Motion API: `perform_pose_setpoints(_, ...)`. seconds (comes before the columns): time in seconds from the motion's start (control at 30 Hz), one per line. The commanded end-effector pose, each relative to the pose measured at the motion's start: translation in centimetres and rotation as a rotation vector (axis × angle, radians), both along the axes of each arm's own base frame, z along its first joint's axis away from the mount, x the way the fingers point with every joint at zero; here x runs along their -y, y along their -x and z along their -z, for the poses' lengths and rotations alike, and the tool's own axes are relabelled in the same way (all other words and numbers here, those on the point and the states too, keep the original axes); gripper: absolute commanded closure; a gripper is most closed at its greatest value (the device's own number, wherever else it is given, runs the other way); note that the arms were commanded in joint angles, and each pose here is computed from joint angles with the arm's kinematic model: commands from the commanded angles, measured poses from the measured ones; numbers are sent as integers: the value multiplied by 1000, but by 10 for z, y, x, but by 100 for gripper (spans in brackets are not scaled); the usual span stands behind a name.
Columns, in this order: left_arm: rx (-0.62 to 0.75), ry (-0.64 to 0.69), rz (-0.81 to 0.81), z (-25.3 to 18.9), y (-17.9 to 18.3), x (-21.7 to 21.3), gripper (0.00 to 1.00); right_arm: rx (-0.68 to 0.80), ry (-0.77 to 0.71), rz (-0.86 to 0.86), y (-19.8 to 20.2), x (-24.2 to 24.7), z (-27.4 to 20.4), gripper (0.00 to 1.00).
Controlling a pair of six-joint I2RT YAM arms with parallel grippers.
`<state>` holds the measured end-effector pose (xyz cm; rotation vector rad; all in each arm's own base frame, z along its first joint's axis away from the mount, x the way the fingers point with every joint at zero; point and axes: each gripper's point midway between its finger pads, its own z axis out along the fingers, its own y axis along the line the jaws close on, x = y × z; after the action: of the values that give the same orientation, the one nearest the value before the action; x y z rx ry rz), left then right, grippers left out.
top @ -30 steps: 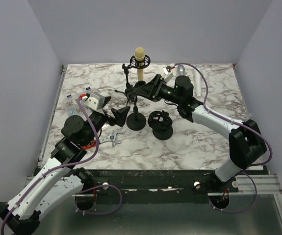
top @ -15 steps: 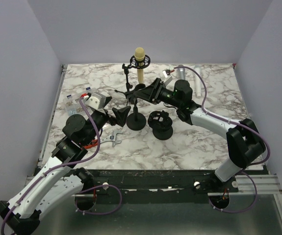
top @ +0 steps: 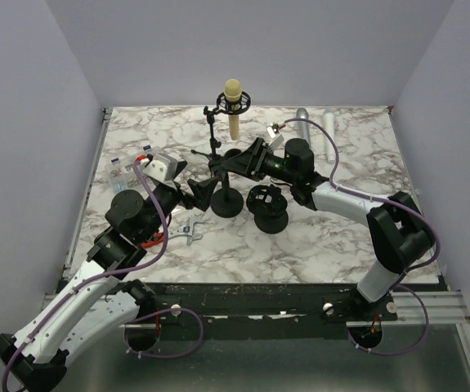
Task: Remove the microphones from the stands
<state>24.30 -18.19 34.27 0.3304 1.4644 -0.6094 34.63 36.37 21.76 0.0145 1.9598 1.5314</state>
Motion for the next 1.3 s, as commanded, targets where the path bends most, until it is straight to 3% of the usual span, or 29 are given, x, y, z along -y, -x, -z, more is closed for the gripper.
perform_pose_setpoints(0.0, 18, 24, 4, -15, 3, -1, 1, -207, 285, 10, 15, 21, 112, 36)
perform_pose_setpoints(0.43, 45, 40, -28, -23, 6, -11, 1, -26, 302, 39, -16, 14, 18, 0)
perform_pose_setpoints(0.73, 77, 85, -94, -35, 12, -29, 1, 44, 444, 164, -25, 45, -11, 0)
perform_pose_setpoints(0.93, 86, 123, -165, -39, 13, -46, 1, 153, 603, 431, -53, 95, -50, 0)
perform_pose_setpoints(1.27, 85, 131, -167, -40, 13, -47, 1, 424, 554, 629, -105, 100, -158, 1)
